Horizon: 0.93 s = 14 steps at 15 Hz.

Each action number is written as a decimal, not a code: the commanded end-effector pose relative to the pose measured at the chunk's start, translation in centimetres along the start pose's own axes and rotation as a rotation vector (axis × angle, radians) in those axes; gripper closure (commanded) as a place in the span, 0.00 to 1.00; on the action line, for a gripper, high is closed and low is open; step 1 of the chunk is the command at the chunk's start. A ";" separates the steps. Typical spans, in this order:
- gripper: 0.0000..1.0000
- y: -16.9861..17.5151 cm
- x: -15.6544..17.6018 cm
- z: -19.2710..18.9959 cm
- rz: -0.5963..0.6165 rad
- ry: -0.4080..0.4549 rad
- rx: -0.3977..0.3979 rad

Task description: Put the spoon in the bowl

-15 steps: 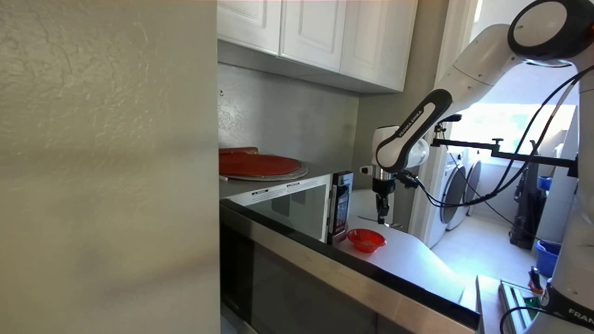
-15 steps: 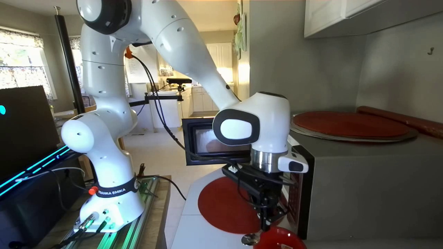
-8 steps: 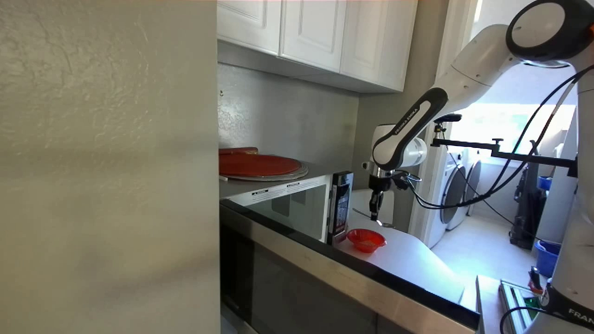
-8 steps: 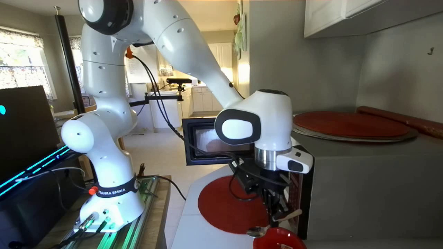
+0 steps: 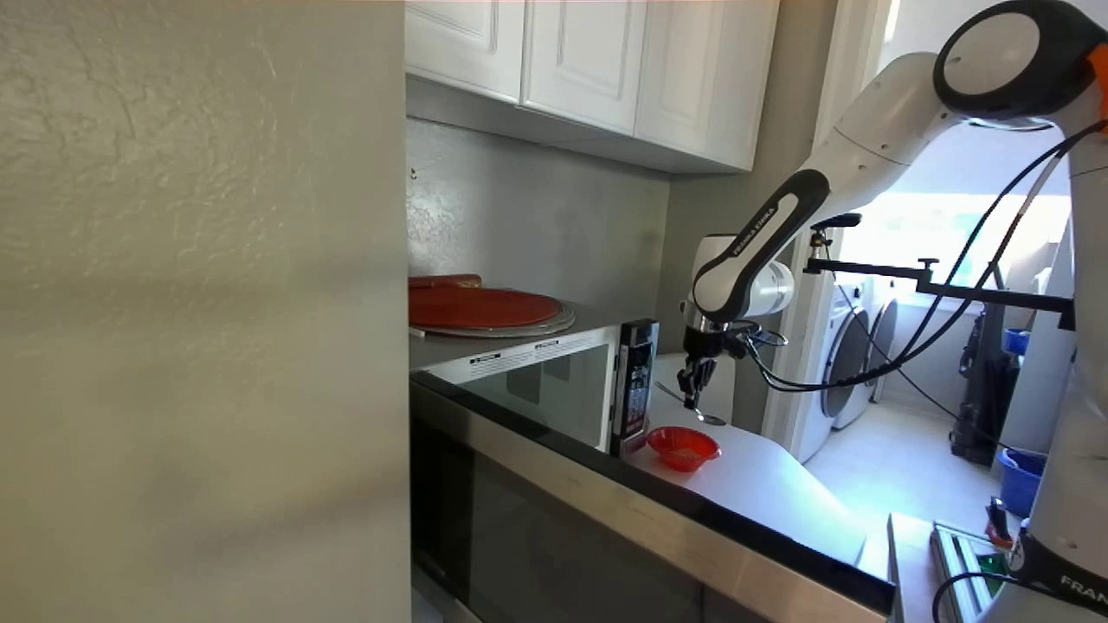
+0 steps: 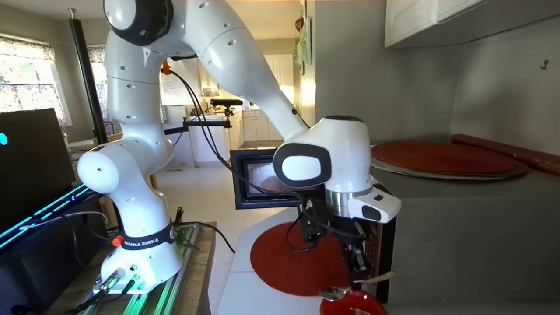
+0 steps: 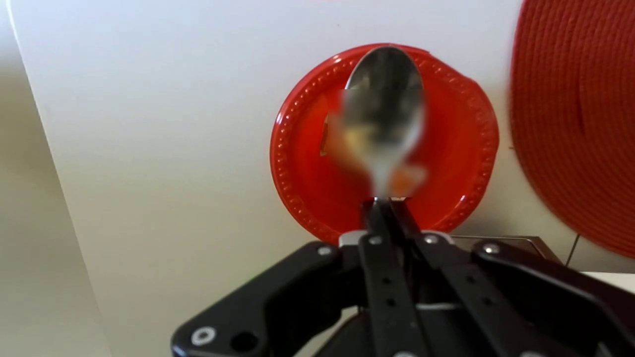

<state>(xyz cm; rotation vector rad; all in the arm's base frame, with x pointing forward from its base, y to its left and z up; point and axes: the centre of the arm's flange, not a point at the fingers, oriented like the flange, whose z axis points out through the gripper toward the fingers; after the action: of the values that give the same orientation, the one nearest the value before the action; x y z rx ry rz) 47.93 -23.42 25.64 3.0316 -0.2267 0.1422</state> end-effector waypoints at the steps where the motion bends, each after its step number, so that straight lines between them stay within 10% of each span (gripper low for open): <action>1: 0.93 0.0 0.0 0.0 0.000 0.000 0.000; 14: 0.98 0.0 4.0 3.5 0.074 0.108 -0.029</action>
<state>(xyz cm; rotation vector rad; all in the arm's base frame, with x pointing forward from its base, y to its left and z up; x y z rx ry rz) 51.00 -23.10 23.94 2.9901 -0.2427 0.2855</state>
